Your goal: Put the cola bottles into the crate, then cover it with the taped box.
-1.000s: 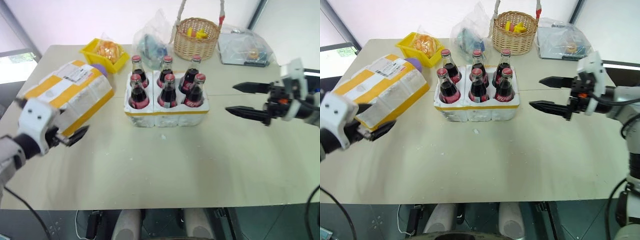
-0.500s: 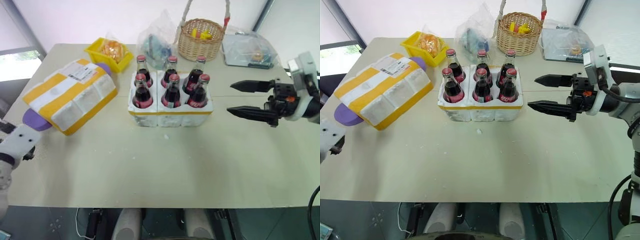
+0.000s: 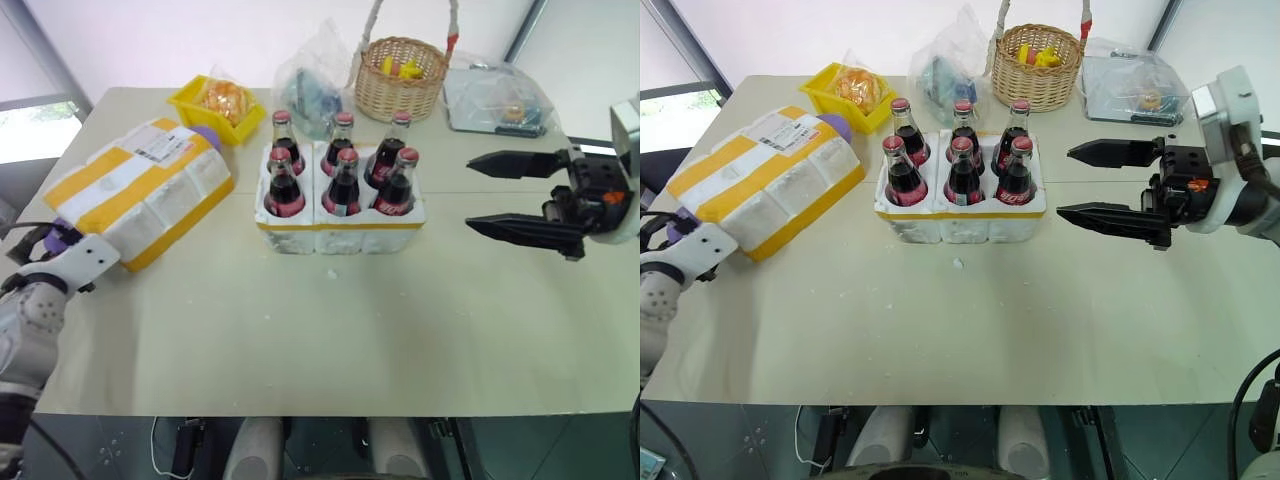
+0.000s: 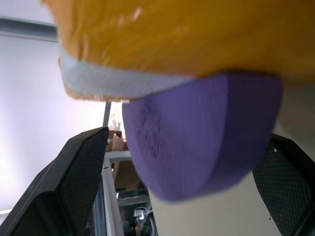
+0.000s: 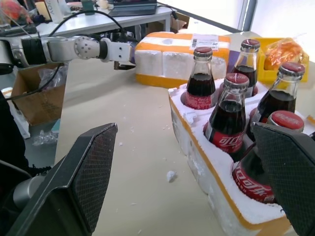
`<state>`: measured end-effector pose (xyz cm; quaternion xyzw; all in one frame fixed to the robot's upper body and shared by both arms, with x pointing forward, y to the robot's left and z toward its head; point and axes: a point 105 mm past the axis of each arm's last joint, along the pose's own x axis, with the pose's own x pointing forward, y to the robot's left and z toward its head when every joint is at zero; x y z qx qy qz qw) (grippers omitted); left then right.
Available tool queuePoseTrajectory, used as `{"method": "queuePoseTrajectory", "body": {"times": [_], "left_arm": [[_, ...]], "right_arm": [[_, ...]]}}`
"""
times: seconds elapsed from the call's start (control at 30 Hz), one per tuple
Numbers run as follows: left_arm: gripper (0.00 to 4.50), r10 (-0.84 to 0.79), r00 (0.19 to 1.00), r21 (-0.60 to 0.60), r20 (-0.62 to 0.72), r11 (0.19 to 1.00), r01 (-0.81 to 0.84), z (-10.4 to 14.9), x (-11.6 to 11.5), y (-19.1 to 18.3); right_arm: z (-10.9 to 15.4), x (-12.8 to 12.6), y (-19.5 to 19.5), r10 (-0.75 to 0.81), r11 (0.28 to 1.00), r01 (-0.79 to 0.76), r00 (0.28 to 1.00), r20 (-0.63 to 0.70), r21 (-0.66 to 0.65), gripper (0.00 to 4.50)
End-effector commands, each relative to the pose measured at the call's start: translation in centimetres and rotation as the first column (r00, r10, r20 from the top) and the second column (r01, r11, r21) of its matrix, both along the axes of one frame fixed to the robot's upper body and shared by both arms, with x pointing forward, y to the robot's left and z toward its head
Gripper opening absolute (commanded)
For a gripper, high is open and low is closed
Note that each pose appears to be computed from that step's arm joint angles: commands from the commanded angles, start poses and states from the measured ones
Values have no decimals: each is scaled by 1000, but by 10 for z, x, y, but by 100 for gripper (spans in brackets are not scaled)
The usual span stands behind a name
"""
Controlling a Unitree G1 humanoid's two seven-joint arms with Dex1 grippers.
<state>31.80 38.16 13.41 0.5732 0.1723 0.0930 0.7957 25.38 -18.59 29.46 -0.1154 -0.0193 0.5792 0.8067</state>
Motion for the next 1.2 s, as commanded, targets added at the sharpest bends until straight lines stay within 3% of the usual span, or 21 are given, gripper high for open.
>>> {"method": "queuePoseTrajectory", "body": {"times": [0.03,0.07,0.13,0.33,0.4,0.5,0.63,0.73,0.87,1.03,1.2], "left_arm": [[450,-28,1000,49,10,998,27,3,11,-2],[450,-30,999,51,10,998,30,2,13,-2],[395,-31,999,50,14,998,31,2,15,-1],[119,-17,999,42,27,999,16,7,15,4],[64,-7,1000,42,25,999,6,8,14,7],[64,1,999,42,39,999,-2,16,12,12],[64,-25,994,42,108,999,21,49,15,12],[64,-93,980,52,174,995,85,88,22,2],[64,-214,926,102,311,976,191,158,32,-22],[64,-413,822,149,392,910,386,211,45,-83],[64,-616,698,190,364,783,592,226,51,-152]], "right_arm": [[15,-9,0,4,1000,-4,998,69,-4,445],[15,-10,0,4,1000,-4,998,70,-2,445],[16,-11,-1,4,1000,-4,997,72,0,450],[17,-13,-1,5,1000,-5,997,71,2,450],[17,-13,-1,6,1000,-7,997,72,6,450],[16,-12,-1,9,1000,-10,997,73,12,450],[12,-10,-1,5,1000,-6,998,69,16,450],[11,-7,-2,0,1000,-2,998,66,22,450],[9,-2,-4,-11,1000,10,998,63,28,450],[5,2,-5,-27,999,25,998,61,39,450],[3,4,-8,-49,998,46,997,59,48,450]]}}
